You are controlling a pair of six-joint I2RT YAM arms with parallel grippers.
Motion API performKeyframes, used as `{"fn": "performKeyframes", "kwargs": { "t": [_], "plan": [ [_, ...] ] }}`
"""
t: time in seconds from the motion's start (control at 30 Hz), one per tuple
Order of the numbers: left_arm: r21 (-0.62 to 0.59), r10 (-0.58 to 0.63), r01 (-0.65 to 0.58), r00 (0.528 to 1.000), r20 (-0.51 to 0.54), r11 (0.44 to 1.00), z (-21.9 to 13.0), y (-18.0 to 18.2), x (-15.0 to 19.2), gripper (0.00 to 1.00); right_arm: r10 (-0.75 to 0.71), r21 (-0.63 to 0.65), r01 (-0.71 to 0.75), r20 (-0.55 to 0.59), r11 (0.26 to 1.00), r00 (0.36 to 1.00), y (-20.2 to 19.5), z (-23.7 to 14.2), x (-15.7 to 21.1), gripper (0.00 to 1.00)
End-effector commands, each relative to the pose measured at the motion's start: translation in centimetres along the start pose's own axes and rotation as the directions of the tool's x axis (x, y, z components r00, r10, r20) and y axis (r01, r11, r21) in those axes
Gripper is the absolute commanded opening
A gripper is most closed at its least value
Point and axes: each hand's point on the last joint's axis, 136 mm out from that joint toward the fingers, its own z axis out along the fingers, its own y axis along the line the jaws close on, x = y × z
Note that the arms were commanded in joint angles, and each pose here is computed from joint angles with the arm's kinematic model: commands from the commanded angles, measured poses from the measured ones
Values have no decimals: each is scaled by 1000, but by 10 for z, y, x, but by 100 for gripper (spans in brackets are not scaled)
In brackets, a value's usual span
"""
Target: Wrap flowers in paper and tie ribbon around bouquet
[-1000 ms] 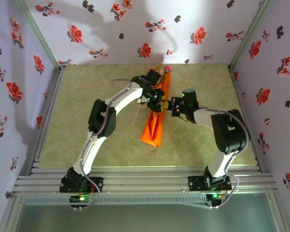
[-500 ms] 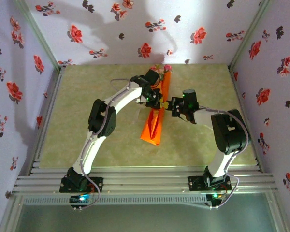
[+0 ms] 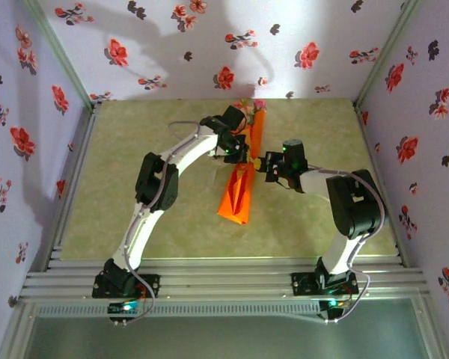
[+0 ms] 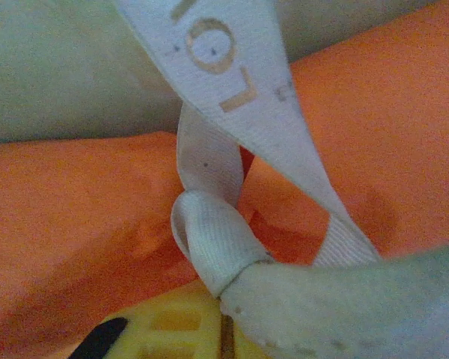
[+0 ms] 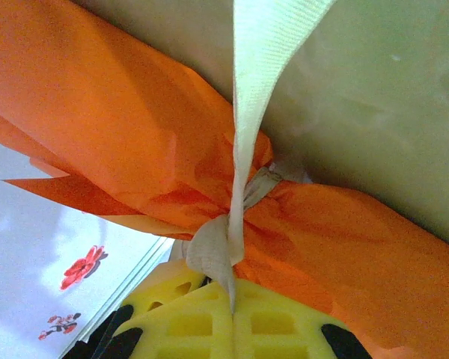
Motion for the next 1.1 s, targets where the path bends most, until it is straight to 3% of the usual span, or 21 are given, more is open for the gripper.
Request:
{"fn": "performKeyframes", "kwargs": {
  "t": [0.0, 0.3, 0.4, 0.5, 0.63, 0.83, 0.93, 1.0, 1.07],
  "plan": [
    [35, 1, -2, 999, 37, 999, -7, -7, -10, 7, 11, 1, -11, -17, 1000, 1000, -3, -1, 2, 0],
    [49, 16, -18, 999, 27, 999, -7, -6, -9, 7, 12, -11, -13, -25, 1000, 1000, -2, 1, 3, 0],
    [55, 19, -20, 1000, 23, 998, -4, -7, -10, 14, 12, -14, -12, -30, 1000, 999, -1, 1, 3, 0],
    [51, 23, -24, 1000, 18, 998, -2, -5, -9, 27, 14, -11, -15, -30, 1000, 999, -3, 1, 3, 0],
    [46, 20, -21, 1000, 16, 999, 0, -3, -9, 30, 14, -11, -14, -28, 1000, 1000, -4, 2, 3, 0],
    [26, 20, -20, 1000, 25, 999, 4, 2, -12, 25, 15, -10, -15, -28, 1000, 1000, -4, 3, 2, 0],
    [14, 24, -24, 999, 29, 1000, 7, 5, -15, 14, 15, -8, -15, -28, 1000, 999, -5, 3, 1, 0],
    [28, 34, -35, 999, 30, 999, 8, 3, -15, 0, 14, -6, -15, -27, 1000, 1000, -6, 4, 1, 0],
    [51, 41, -43, 998, 37, 998, 7, -1, -16, 0, 16, -2, -16, -28, 1000, 999, -9, 3, 1, 0]
  ]
}}
